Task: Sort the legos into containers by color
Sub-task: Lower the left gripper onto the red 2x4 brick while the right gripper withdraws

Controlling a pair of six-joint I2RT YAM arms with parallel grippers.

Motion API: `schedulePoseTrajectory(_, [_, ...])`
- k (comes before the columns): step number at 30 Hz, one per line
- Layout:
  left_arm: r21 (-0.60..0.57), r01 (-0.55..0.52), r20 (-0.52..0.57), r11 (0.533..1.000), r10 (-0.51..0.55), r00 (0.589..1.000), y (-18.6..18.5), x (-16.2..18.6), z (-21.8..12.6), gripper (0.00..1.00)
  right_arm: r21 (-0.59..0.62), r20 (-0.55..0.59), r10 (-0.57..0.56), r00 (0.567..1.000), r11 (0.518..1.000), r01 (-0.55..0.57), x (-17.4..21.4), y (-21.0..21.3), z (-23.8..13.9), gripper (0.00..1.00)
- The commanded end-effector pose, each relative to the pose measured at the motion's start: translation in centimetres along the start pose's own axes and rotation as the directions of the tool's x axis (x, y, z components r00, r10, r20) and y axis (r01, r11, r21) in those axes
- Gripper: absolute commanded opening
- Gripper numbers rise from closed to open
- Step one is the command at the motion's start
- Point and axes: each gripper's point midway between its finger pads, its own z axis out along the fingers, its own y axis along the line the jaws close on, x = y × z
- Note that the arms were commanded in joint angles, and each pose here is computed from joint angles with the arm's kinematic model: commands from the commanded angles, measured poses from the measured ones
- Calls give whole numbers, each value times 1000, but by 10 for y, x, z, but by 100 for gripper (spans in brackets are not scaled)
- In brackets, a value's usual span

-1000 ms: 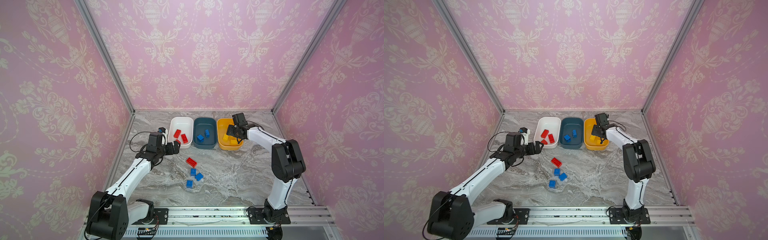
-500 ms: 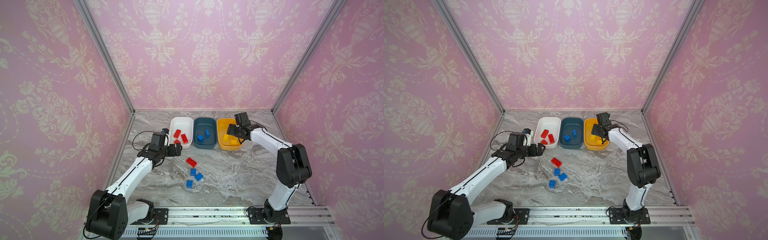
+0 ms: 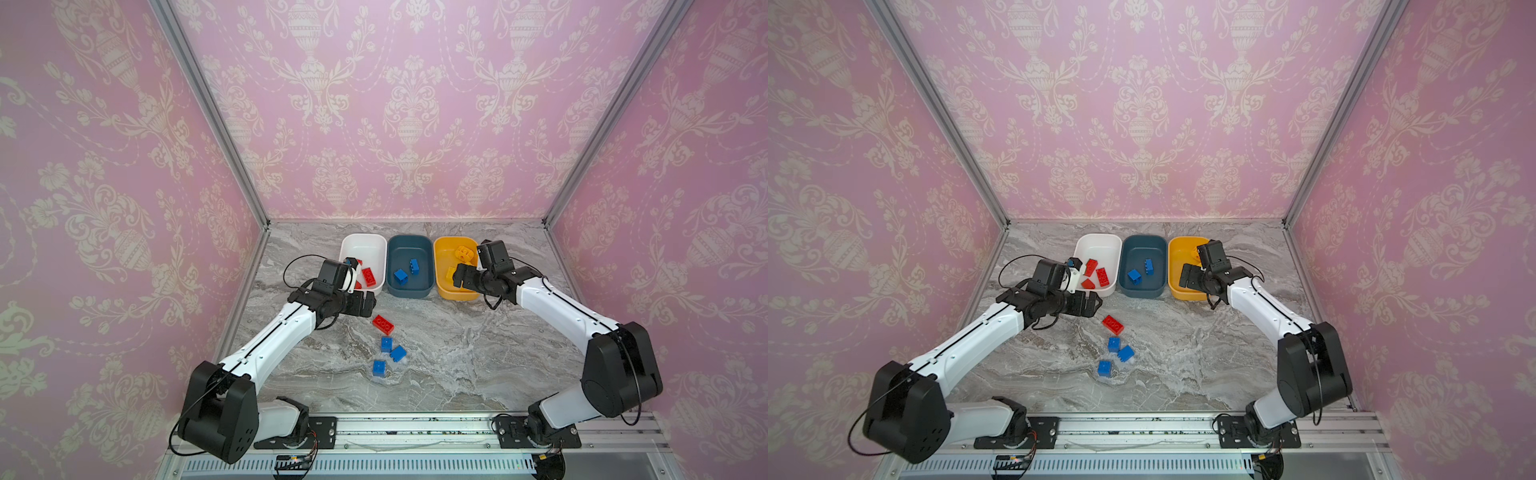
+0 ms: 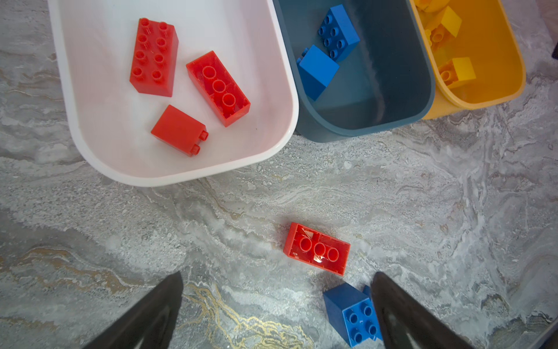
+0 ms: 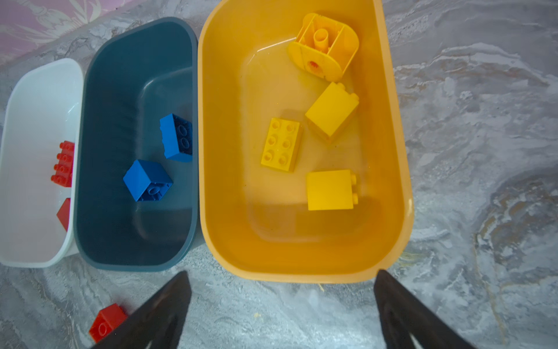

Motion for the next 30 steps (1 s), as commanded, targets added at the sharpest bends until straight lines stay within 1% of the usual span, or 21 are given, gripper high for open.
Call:
schedulePoseTrajectory(1, [4,-62,-53,998,62,997,-6,5,0,99,-44,-65,-11,998,999,8,23,3,-8,97])
schedulePoseTrajectory(4, [2,-92,-107,996,92,990,-10,11,3,98,-76,-101,-13,995,997,5,40,4,-12,98])
schedulePoseTrajectory(9, [-11,-175,-216,985,169,962,-19,26,11,97,-138,-134,-12,991,990,-7,64,9,-22,100])
schedulePoseTrajectory(13, [-5,-208,-271,978,199,942,-26,35,19,96,-169,-168,-2,986,985,-26,80,10,-28,100])
schedulePoseTrajectory(17, [1,-250,-316,968,237,918,-34,42,28,96,-174,-186,13,982,984,-46,94,5,-32,100])
schedulePoseTrajectory(23, [-14,-338,-358,941,310,880,-41,45,44,97,-181,-180,16,984,982,-49,96,4,-37,100])
schedulePoseTrajectory(30, [-23,-399,-415,917,355,838,-47,52,66,96,-186,-162,9,987,982,-39,91,6,-42,100])
